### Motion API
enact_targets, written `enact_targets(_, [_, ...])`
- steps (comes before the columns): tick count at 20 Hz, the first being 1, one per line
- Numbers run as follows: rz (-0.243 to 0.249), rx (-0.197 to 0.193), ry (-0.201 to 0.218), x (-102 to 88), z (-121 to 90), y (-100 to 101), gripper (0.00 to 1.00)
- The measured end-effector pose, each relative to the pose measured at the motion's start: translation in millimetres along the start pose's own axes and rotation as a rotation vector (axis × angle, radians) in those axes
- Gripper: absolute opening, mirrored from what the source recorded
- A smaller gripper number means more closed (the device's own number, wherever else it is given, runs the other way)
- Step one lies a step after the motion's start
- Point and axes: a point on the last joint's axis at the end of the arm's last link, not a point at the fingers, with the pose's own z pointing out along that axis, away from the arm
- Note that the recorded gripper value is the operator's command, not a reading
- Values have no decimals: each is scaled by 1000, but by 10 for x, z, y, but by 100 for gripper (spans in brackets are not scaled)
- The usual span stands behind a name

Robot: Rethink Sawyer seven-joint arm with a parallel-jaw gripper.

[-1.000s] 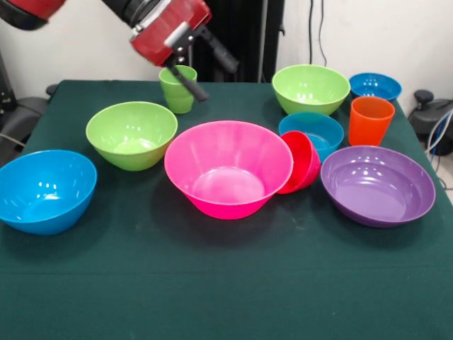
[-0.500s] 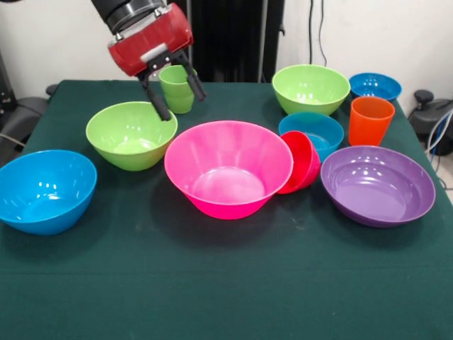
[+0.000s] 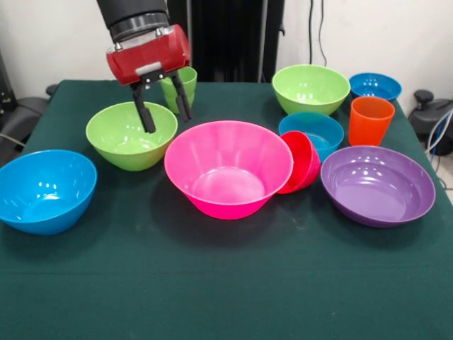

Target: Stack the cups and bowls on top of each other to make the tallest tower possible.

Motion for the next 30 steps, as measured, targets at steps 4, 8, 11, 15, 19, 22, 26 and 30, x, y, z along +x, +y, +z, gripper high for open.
enact_targets(4, [-21, 80, 18, 123, 19, -34, 100])
enact_targets(8, [-32, 127, 28, 187, -10, -107, 100])
enact_targets(11, [-25, 159, 23, 255, -30, -215, 100])
enact_targets(15, [-8, 180, 18, 311, -41, -343, 100])
enact_targets(19, [17, 197, 14, 331, -47, -503, 100])
enact_targets(22, [37, 199, 8, 326, -20, -599, 100])
enact_targets(26, [50, 201, 6, 328, 30, -662, 100])
enact_targets(30, [59, 202, 7, 338, 79, -699, 100])
